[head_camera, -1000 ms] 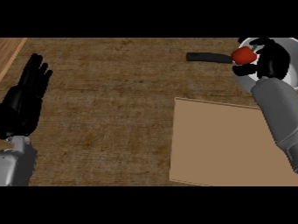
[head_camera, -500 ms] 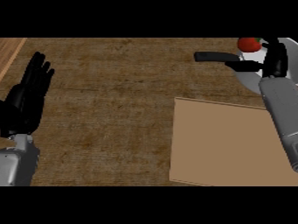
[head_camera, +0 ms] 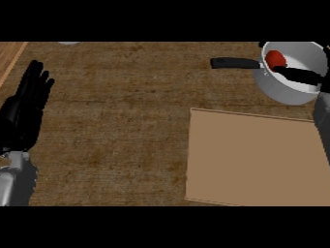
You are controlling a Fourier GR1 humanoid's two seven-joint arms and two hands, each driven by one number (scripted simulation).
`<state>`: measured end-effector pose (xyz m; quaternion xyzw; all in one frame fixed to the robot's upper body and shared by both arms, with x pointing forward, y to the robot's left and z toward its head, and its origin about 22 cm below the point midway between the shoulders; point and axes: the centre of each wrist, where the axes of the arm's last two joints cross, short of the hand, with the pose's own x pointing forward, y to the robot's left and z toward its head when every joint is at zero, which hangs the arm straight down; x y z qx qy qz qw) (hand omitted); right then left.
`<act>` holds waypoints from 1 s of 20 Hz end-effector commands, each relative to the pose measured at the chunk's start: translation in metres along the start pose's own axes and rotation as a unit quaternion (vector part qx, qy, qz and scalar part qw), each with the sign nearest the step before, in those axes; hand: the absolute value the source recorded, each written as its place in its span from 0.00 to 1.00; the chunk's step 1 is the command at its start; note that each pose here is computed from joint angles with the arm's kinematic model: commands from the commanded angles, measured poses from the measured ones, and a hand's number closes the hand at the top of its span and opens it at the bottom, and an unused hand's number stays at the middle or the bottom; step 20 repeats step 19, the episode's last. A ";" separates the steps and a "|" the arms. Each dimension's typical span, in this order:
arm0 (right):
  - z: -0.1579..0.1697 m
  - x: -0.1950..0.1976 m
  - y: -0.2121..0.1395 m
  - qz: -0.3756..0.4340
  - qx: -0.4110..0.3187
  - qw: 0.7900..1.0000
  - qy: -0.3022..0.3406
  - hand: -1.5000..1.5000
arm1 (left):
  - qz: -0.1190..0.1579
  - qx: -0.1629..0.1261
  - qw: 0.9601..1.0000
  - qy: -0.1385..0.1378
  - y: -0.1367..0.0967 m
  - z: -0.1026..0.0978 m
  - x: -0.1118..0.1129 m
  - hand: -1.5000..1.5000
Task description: Pick the bell pepper from the tray and place it in the pot
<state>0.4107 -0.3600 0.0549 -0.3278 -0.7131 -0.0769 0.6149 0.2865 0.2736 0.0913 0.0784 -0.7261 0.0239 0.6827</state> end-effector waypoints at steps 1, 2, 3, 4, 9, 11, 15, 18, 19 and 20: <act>-0.007 -0.011 -0.034 -0.031 -0.010 0.999 -0.007 0.00 | -0.003 0.003 1.000 0.000 0.003 0.002 -0.006 0.50; 0.002 -0.028 -0.042 -0.032 -0.003 0.999 -0.003 0.00 | 0.003 0.006 1.000 0.000 -0.008 -0.009 -0.002 0.50; -0.010 -0.014 -0.056 -0.030 0.011 0.999 -0.001 0.00 | -0.003 0.006 1.000 0.009 -0.003 -0.003 -0.014 0.50; 0.000 -0.032 -0.063 -0.034 -0.003 0.999 -0.002 0.00 | 0.004 0.009 1.000 0.001 -0.008 -0.002 0.009 0.50; -0.009 -0.030 -0.103 -0.033 0.022 0.999 0.005 0.00 | -0.005 -0.002 1.000 0.001 0.001 0.003 -0.005 0.50; -0.004 -0.038 -0.108 -0.024 0.025 0.999 0.000 0.00 | -0.005 0.005 1.000 0.008 0.014 0.005 -0.009 0.50; -0.003 -0.037 -0.124 -0.012 0.036 0.999 -0.004 0.00 | 0.000 0.008 1.000 0.012 0.014 -0.003 -0.006 0.50; 0.017 -0.065 -0.131 -0.025 0.039 0.999 0.005 0.00 | -0.006 0.008 1.000 0.006 -0.002 0.003 -0.003 0.50; 0.019 -0.069 -0.141 -0.022 0.025 0.999 0.000 0.00 | -0.003 0.008 1.000 0.003 -0.002 0.012 -0.010 0.50; 0.019 -0.069 -0.141 -0.022 0.025 0.999 0.000 0.00 | -0.003 0.008 1.000 0.003 -0.002 0.012 -0.010 0.50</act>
